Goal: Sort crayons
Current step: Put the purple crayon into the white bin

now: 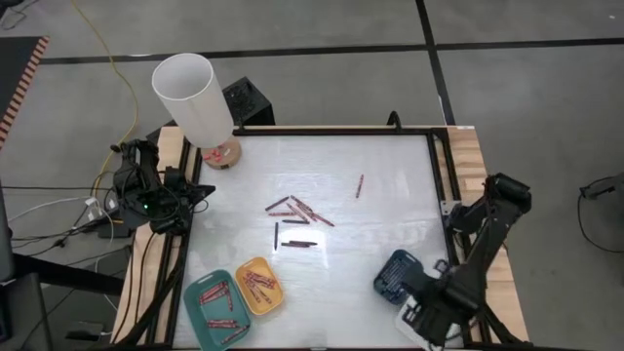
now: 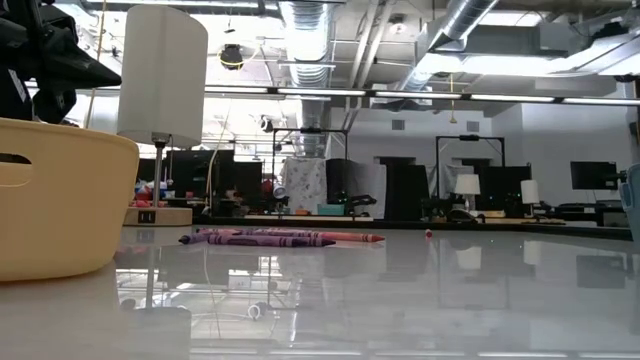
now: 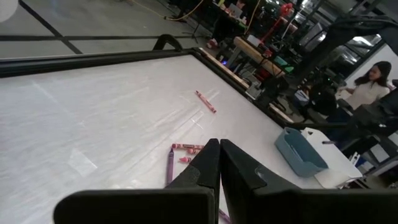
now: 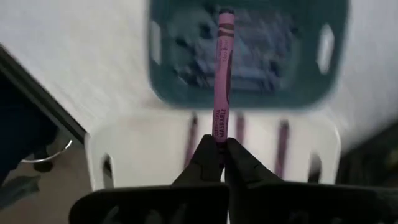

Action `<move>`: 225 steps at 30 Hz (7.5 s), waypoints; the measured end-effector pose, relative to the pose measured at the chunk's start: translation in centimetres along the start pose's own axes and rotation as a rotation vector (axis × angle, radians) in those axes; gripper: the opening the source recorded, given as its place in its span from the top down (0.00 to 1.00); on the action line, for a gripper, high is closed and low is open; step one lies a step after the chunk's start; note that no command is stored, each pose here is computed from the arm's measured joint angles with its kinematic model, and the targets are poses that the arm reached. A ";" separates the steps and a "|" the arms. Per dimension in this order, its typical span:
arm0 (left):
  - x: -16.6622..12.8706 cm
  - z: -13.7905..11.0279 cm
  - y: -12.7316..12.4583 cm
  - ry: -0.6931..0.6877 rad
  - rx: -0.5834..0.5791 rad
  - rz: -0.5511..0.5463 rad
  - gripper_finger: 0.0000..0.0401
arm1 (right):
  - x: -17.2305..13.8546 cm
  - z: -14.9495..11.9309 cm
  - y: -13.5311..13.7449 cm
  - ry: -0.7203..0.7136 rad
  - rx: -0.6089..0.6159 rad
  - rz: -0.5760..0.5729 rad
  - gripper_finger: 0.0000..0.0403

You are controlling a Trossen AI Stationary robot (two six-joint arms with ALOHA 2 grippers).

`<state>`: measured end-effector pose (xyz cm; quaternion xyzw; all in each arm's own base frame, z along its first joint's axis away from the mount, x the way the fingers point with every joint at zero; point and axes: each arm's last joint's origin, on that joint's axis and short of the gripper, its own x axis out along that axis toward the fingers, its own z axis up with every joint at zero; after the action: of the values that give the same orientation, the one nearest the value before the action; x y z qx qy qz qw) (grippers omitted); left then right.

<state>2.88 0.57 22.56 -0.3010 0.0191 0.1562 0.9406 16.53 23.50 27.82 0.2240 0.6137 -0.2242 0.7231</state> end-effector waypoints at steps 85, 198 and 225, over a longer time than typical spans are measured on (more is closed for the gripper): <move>0.0 0.0 0.0 -0.004 0.000 0.001 1.00 | -3.0 6.8 -1.6 -0.421 -0.100 0.334 0.83; 0.0 0.0 0.0 -0.003 -0.002 0.001 1.00 | -3.3 2.8 0.9 -0.104 -0.073 -0.073 1.00; 0.0 0.0 0.0 -0.003 0.000 0.002 1.00 | -4.8 -5.6 -0.7 0.093 0.214 -0.104 1.00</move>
<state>2.88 0.58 22.56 -0.3006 0.0177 0.1575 0.9405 10.97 26.55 31.68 0.2782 0.6297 -0.3150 0.6533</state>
